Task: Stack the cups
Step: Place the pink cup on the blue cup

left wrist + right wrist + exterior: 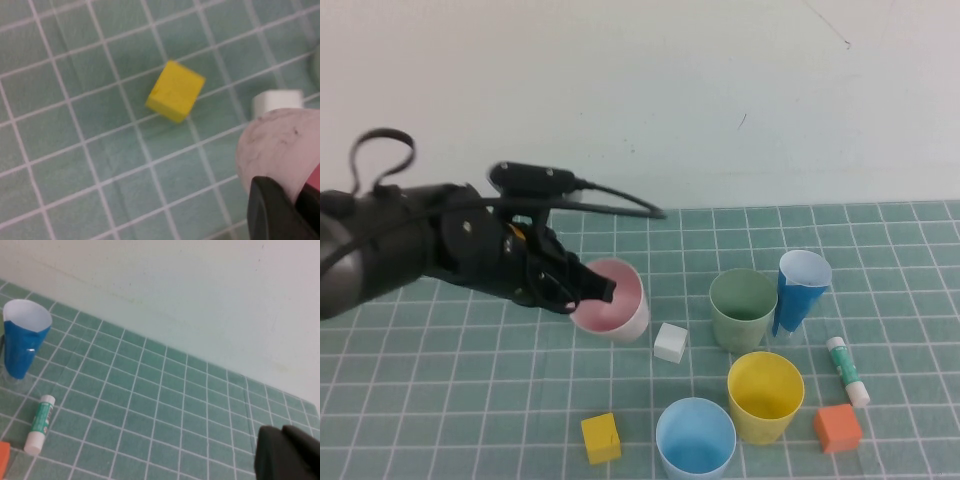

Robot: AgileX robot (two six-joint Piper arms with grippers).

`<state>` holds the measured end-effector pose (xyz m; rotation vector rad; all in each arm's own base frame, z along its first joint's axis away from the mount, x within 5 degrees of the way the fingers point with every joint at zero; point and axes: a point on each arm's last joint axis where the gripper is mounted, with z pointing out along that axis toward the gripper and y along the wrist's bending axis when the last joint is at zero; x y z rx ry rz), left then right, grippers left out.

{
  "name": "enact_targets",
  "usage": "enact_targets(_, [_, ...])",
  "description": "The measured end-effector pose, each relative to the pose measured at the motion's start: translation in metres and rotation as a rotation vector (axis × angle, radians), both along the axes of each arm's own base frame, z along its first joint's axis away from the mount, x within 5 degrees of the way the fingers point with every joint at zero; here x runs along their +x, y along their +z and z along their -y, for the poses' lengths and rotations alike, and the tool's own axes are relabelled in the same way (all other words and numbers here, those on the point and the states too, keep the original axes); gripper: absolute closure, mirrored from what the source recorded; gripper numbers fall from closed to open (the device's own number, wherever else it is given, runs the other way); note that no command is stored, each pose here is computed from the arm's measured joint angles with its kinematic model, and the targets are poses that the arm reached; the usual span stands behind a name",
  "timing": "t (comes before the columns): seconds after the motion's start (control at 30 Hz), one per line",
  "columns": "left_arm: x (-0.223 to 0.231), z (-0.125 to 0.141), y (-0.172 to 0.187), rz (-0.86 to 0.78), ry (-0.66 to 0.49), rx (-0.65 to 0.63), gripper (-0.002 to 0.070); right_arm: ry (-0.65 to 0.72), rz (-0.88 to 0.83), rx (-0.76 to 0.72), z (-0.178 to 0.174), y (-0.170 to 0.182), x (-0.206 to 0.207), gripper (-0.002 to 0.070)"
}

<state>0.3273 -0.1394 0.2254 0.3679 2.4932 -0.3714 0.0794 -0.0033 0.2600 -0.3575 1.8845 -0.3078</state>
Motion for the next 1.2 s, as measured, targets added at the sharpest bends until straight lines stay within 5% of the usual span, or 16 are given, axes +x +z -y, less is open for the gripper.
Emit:
enact_targets(0.17, [-0.025,0.004,0.033,-0.057,-0.059,-0.122,0.0669,0.0,0.002,0.0,0.0,0.0,0.0,0.0679])
enact_targets(0.4, [-0.046,0.021,0.035,-0.201,-0.248,-0.229,0.067,0.001,0.023,-0.001,0.0,0.002,0.001,0.0679])
enact_targets(0.73, [-0.065,0.056,0.012,-0.223,-0.444,-0.036,0.067,0.001,0.026,-0.001,0.0,0.002,0.001,0.0679])
enact_targets(1.2, [-0.054,0.059,0.008,-0.089,-0.427,0.029,0.067,0.001,0.03,0.001,0.0,0.003,0.001,0.0679])
